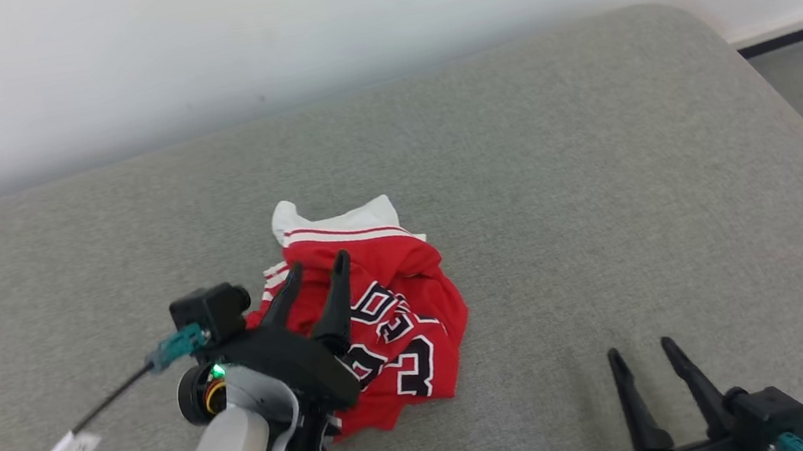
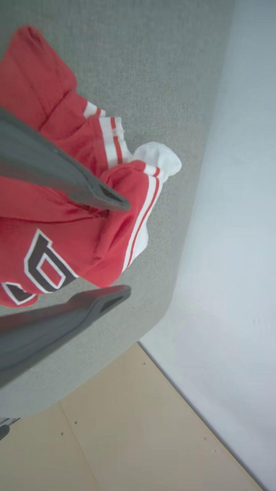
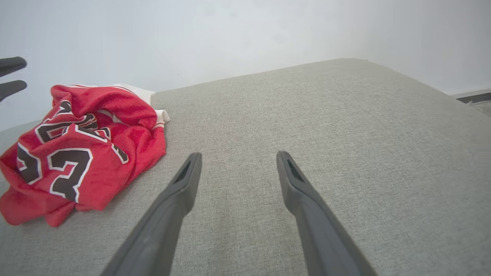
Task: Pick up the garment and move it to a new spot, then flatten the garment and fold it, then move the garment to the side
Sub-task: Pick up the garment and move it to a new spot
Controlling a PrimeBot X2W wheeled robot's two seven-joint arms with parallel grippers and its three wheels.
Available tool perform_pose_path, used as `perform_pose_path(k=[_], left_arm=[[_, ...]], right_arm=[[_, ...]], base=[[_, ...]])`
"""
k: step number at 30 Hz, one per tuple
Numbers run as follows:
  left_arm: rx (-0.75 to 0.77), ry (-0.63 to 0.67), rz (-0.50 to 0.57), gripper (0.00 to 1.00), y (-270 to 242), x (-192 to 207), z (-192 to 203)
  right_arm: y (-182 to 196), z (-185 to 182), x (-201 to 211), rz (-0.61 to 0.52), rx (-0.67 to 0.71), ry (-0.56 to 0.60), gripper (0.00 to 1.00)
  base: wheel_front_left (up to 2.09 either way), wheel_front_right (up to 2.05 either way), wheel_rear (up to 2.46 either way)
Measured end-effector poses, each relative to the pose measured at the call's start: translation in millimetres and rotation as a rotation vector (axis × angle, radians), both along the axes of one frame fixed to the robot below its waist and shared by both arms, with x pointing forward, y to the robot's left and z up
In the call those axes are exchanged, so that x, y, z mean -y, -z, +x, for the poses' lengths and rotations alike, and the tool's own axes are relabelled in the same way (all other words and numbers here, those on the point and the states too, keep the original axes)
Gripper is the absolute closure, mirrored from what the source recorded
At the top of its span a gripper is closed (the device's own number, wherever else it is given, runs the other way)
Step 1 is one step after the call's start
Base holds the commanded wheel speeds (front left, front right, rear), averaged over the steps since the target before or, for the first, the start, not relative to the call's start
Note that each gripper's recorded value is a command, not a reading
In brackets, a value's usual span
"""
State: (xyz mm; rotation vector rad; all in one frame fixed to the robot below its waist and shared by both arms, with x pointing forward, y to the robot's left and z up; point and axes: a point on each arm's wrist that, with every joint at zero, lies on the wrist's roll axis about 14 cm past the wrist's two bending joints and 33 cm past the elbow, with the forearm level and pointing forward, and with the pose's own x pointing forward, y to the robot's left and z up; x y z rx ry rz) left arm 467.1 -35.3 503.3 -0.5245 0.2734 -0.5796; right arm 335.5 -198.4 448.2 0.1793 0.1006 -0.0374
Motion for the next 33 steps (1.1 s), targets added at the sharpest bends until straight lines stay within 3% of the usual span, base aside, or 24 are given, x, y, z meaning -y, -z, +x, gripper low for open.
perform_pose_path(k=[7, 16, 22, 33], left_arm=[[0.188, -0.204, 0.01, 0.0, -14.1, -65.0, -17.5], [0.267, -0.443, 0.203, 0.0, -4.4, -160.1, -64.4], [0.263, -0.472, 0.323, 0.0, 13.2, -186.1, -99.2], [0.251, -0.531, 0.341, 0.0, 18.6, -203.8, -123.4]], right_arm=[[-8.2, 1.3, 10.5, -0.031, 0.029, 0.02, 0.0], [-17.7, 8.6, 2.7, -0.072, 0.061, -0.019, 0.0], [-20.0, 12.0, -5.7, -0.075, 0.062, -0.049, 0.0], [-3.8, 4.8, -5.1, -0.072, 0.0, -0.052, 0.0]], base=[[0.0, 0.0, 0.0], [0.0, 0.0, 0.0], [0.0, 0.0, 0.0], [0.0, 0.0, 0.0]])
